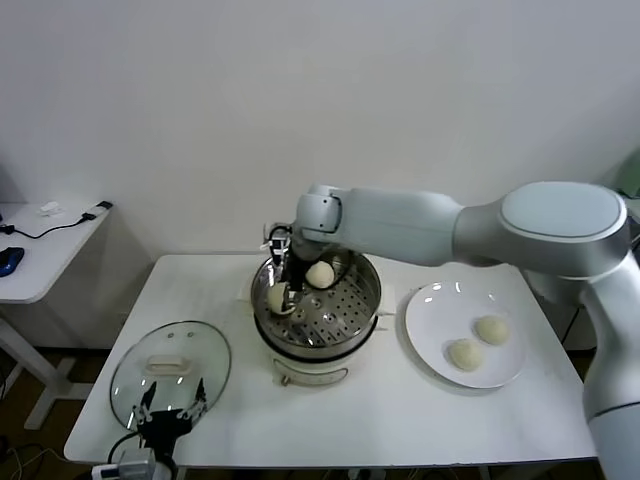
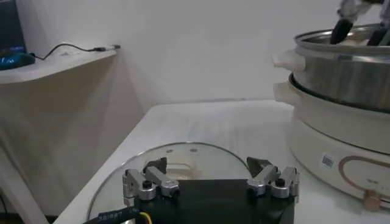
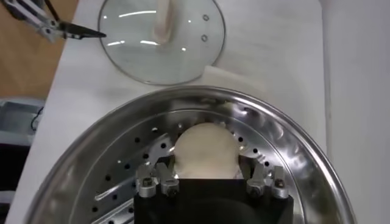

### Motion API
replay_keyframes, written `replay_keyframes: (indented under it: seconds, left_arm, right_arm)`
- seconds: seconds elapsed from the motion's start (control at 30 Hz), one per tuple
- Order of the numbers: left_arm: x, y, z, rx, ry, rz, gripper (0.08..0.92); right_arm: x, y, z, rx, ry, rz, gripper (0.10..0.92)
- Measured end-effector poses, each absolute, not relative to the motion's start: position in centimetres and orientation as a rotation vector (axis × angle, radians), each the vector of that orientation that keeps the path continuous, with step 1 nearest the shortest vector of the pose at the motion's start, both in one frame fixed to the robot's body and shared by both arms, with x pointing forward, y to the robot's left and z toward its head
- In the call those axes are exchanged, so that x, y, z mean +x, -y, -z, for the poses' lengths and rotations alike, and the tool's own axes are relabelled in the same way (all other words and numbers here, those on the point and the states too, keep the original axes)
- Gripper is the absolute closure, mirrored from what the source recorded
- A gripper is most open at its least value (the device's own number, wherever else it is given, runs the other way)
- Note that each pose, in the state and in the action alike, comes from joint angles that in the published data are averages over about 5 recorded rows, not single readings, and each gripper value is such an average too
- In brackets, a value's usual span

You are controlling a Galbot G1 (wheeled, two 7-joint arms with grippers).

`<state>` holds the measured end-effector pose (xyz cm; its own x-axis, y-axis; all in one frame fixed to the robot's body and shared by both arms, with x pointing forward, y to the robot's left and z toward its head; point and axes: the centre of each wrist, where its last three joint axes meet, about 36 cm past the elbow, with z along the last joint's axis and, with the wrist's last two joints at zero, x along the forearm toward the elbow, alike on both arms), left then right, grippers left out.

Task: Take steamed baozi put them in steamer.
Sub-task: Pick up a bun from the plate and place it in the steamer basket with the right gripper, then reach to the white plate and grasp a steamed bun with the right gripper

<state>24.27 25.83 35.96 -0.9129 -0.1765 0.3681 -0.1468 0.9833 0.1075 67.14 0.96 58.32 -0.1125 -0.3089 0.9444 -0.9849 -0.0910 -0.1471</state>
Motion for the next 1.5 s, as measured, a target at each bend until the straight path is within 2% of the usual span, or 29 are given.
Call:
replay_keyframes:
  seconds: [0.13, 0.27, 0.4, 0.67, 0.8, 0.93, 1.13, 1.5]
  left_arm:
    - [24.2, -25.8, -36.0, 0.232, 2.743, 0.109, 0.177]
    - [24.1, -25.9, -36.1, 0.233, 2.742, 0.111, 0.177]
    - [24.0, -25.9, -36.1, 0.234, 2.74, 0.113, 0.177]
    - [23.7, -25.8, -36.3, 0.236, 2.74, 0.116, 0.177]
    - [23.7, -25.9, -36.4, 0.237, 2.743, 0.12, 0.177]
    - [23.7, -25.9, -36.5, 0.24, 2.746, 0.122, 0.177]
    - [23.7, -26.0, -36.4, 0.241, 2.745, 0.121, 0.177]
    - [23.6, -26.1, -36.0, 0.235, 2.733, 0.127, 0.177]
  right_arm:
    - [67.2, -1.1, -58.2, 1.465, 1.482, -1.237, 0.219]
    - [67.4, -0.5, -59.0, 1.487, 1.47, -1.258, 0.201]
    - [68.0, 1.7, -61.7, 1.51, 1.455, -1.304, 0.2]
    - [69.7, 13.0, -69.4, 1.472, 1.444, -1.369, 0.2]
    - [69.2, 20.3, -70.9, 1.408, 1.423, -1.37, 0.2]
    - [67.6, 27.2, -69.6, 1.353, 1.4, -1.332, 0.2]
    - [64.6, 34.4, -64.5, 1.302, 1.383, -1.247, 0.2]
    - [61.0, 39.9, -54.5, 1.231, 1.356, -1.154, 0.2]
